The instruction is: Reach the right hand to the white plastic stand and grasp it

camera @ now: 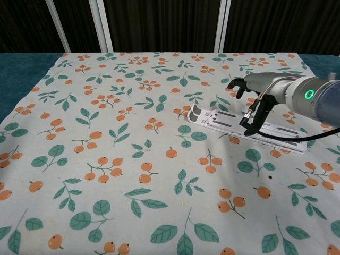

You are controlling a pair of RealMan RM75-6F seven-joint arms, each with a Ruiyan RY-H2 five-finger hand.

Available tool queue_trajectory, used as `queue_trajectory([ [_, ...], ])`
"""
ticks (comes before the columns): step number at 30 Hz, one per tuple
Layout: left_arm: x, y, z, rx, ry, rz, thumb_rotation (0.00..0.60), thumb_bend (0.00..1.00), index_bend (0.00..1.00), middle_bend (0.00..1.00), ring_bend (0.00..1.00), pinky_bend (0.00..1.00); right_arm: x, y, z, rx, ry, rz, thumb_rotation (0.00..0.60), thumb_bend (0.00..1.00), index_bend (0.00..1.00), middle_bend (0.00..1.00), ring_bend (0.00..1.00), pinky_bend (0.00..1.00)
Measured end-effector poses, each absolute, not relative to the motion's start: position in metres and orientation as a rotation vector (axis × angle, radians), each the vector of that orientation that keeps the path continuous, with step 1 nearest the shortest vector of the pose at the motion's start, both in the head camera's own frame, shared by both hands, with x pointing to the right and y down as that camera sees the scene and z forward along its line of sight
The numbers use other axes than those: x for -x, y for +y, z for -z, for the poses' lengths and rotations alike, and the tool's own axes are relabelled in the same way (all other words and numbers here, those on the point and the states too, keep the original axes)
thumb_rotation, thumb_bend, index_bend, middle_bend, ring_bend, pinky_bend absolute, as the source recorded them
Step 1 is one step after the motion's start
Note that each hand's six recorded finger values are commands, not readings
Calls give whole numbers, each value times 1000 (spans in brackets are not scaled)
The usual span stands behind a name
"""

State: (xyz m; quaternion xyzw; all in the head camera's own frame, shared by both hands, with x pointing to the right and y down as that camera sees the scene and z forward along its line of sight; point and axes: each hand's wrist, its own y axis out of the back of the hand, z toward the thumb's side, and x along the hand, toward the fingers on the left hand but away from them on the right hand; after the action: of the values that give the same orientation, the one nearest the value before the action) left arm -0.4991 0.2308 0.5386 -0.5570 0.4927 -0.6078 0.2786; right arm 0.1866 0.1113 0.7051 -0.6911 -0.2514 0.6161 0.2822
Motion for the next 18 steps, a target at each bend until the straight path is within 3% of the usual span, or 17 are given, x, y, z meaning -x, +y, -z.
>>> queue_trajectory([
  [18,500,231,-540,1503,1320,1636,600,546,85,0,0,0,-182,120,-735,1803,-680,-1693,600,252,231,313,241,210],
])
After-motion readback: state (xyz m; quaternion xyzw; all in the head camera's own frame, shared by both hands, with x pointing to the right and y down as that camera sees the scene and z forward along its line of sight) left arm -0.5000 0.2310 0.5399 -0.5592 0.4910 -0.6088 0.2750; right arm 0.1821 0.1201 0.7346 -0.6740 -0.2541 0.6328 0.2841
